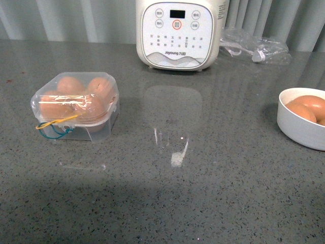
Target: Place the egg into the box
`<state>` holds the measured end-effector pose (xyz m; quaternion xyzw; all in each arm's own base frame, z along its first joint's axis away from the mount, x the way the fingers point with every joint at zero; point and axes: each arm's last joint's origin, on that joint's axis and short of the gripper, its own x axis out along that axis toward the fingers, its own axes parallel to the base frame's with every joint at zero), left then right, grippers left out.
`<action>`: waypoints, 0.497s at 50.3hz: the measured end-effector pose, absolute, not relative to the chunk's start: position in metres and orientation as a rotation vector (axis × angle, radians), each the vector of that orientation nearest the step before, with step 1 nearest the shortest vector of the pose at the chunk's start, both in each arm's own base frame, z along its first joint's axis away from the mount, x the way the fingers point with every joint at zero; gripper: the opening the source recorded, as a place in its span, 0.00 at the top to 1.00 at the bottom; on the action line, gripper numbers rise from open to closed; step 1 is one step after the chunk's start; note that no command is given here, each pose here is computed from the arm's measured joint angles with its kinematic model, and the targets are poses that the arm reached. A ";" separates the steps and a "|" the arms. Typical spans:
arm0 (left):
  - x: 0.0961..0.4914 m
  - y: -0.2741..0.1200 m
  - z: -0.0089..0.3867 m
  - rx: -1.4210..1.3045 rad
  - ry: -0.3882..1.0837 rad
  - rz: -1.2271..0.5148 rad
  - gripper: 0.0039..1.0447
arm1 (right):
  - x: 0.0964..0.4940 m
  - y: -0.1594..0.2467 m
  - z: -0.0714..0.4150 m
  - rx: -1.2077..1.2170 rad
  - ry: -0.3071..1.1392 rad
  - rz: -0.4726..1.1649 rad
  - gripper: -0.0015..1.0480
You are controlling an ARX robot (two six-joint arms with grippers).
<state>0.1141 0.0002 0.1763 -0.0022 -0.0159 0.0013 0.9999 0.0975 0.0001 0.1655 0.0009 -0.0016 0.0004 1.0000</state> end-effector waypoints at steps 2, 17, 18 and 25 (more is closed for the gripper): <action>0.113 0.000 0.176 -0.005 -0.031 0.003 0.97 | 0.098 0.000 0.166 0.002 -0.003 0.001 0.07; 0.108 0.000 0.176 -0.005 -0.031 0.003 0.97 | 0.098 0.000 0.166 0.002 -0.003 0.001 0.07; 0.108 0.000 0.176 -0.005 -0.031 0.003 0.97 | 0.098 0.000 0.166 0.002 -0.003 0.001 0.07; 0.098 0.000 0.172 -0.004 -0.009 0.002 0.97 | 0.098 0.000 0.166 0.002 -0.003 0.000 0.07</action>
